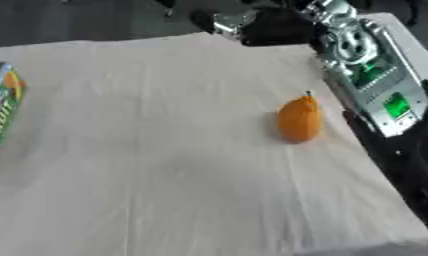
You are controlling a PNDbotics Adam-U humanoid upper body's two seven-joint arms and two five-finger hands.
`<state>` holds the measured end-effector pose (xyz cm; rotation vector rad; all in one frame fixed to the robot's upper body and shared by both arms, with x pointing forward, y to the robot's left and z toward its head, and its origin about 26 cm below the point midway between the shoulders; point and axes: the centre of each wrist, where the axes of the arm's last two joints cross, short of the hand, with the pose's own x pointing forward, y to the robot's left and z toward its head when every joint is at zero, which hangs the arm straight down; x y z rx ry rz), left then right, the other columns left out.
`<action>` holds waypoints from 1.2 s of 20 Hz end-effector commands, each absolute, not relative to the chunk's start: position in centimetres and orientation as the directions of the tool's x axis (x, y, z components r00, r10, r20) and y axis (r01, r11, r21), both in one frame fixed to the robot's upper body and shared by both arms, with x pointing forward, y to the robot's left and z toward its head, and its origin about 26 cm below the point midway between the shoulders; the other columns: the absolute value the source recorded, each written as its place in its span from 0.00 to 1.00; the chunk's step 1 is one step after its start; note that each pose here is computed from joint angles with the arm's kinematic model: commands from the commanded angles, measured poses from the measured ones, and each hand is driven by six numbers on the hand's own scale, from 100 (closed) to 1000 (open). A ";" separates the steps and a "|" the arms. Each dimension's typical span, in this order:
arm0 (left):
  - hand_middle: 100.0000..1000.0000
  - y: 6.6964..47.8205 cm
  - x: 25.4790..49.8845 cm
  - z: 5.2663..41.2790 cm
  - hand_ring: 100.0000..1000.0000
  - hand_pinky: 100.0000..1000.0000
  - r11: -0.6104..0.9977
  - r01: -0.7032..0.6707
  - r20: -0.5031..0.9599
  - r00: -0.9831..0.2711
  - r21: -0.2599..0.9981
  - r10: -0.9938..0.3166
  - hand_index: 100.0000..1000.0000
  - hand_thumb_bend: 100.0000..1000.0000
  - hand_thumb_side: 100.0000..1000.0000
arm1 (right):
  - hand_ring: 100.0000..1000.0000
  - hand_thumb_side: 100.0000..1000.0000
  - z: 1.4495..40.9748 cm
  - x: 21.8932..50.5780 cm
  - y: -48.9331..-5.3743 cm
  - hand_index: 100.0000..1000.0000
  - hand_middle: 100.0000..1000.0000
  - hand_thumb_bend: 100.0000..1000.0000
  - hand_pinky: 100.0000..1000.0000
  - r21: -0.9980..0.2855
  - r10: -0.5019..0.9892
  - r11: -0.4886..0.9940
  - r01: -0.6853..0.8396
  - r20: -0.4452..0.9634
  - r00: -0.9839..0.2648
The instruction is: Pick up the objects with one hand, pass them to the other hand, and then place them into the box on the other side of the table.
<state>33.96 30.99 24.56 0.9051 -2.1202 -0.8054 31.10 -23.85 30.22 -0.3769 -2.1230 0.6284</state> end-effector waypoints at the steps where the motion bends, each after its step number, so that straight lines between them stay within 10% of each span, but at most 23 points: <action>1: 0.33 34.0 34.0 26.3 0.32 0.30 0.516 -0.427 0.330 -0.437 0.743 -0.837 0.34 0.39 0.04 | 0.71 0.20 31.1 31.0 -25.7 0.84 0.70 0.63 0.73 -0.550 0.521 0.824 0.138 0.639 -0.566; 24: 0.30 41.8 35.2 24.4 0.34 0.31 0.347 -0.456 0.321 -0.136 0.820 -0.937 0.35 0.42 0.04 | 0.70 0.20 29.0 33.5 -31.3 0.84 0.70 0.63 0.73 -0.520 0.659 0.745 0.418 0.668 -0.345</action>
